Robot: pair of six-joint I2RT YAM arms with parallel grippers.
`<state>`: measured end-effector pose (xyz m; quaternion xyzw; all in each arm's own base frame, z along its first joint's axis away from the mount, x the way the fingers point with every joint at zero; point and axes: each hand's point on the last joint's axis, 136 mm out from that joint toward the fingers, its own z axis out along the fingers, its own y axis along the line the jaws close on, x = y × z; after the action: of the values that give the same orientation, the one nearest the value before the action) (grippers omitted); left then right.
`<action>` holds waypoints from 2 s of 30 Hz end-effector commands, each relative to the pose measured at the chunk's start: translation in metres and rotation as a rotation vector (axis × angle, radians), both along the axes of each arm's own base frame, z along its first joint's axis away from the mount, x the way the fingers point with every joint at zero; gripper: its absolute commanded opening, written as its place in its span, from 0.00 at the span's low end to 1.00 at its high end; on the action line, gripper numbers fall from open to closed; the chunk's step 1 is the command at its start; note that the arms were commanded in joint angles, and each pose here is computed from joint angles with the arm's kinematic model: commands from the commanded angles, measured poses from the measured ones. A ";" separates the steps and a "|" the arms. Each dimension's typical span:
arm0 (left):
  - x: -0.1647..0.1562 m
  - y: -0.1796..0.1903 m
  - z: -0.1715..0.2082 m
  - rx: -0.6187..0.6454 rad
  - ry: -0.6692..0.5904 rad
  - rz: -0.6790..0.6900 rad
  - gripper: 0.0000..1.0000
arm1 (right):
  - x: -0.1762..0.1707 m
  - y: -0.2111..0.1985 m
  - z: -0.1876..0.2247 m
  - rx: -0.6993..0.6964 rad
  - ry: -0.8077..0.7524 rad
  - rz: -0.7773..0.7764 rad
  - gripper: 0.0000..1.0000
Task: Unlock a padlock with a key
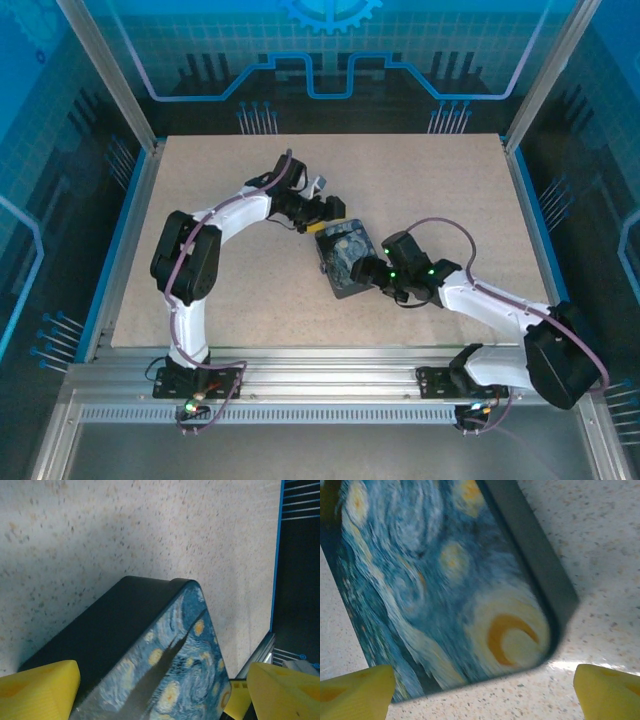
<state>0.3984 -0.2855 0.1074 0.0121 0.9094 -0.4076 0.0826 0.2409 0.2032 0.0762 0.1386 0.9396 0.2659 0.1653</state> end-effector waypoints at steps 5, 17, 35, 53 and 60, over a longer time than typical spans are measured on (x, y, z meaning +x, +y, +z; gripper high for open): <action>-0.035 0.001 0.015 -0.059 0.005 -0.024 0.87 | 0.016 0.021 0.005 0.086 -0.029 -0.008 0.89; -0.072 0.023 0.009 -0.058 0.006 0.046 0.83 | 0.060 0.019 0.006 0.063 -0.037 -0.015 0.81; -0.065 0.019 0.007 -0.072 0.011 0.097 0.60 | 0.126 0.012 0.008 -0.009 -0.015 0.059 0.64; -0.006 0.005 0.005 0.024 -0.029 0.105 0.63 | 0.158 -0.006 0.010 -0.010 -0.019 0.027 0.66; -0.008 0.015 0.004 0.041 -0.035 0.130 0.64 | 0.160 -0.004 0.009 -0.003 -0.020 0.033 0.67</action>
<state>0.3894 -0.2613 0.0936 -0.0653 0.9233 -0.3629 0.1072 0.4000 0.1793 0.0774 0.1461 0.9440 0.2329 0.1824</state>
